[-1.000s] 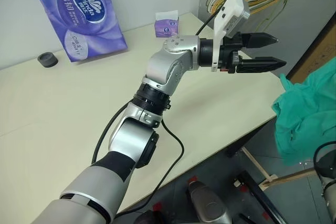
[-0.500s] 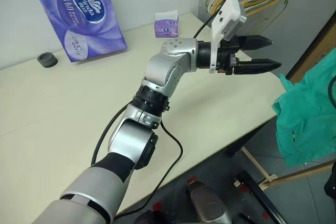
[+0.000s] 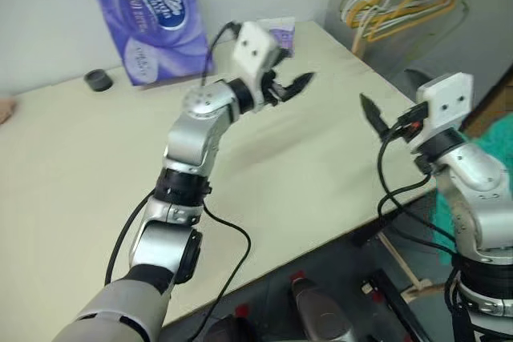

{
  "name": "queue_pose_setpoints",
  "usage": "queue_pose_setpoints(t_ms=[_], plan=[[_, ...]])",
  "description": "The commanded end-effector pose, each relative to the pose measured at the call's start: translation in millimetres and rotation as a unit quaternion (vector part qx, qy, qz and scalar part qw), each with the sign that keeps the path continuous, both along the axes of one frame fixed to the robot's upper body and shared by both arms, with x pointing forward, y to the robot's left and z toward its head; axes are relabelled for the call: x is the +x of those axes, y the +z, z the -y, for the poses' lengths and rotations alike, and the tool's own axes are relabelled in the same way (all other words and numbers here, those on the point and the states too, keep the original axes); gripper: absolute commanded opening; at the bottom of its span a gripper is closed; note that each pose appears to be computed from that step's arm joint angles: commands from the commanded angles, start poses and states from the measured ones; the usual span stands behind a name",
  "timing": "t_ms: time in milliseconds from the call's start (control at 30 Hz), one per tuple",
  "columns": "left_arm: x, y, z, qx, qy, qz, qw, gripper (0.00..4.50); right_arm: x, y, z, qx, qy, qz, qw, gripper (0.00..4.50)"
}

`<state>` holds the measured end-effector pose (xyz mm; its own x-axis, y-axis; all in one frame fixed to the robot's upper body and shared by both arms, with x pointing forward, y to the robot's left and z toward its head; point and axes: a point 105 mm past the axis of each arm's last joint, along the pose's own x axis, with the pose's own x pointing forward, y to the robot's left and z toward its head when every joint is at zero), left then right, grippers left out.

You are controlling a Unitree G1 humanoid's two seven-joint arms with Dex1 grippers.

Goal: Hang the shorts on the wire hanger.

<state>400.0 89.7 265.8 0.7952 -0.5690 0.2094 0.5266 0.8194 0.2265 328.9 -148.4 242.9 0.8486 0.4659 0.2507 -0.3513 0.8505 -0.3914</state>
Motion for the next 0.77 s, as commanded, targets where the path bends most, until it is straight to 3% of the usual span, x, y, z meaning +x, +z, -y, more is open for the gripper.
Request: queue_pose_setpoints(t_ms=[33, 233, 367, 500, 767], plan=[[-11, -5, -55, -0.014, 0.149, 0.008, 0.989, 3.53, 2, -9, -24, 0.013, 0.061, 0.000, 0.998, 4.49], [-37, -65, -114, -0.020, 0.325, -0.057, 0.944, 3.53, 23, -46, -47, 0.047, 0.074, -0.042, 0.995, 4.49], [-49, -95, -134, -0.011, 0.369, -0.090, 0.925, 3.53, 31, -72, -55, 0.068, 0.068, -0.076, 0.992, 4.49], [-48, -102, -138, -0.001, 0.361, -0.099, 0.927, 3.53, 35, -85, -56, 0.077, 0.066, -0.099, 0.990, 4.49], [-37, -106, -134, 0.007, 0.322, -0.105, 0.941, 3.53, 43, -87, -57, 0.075, 0.072, -0.107, 0.989, 4.49]])
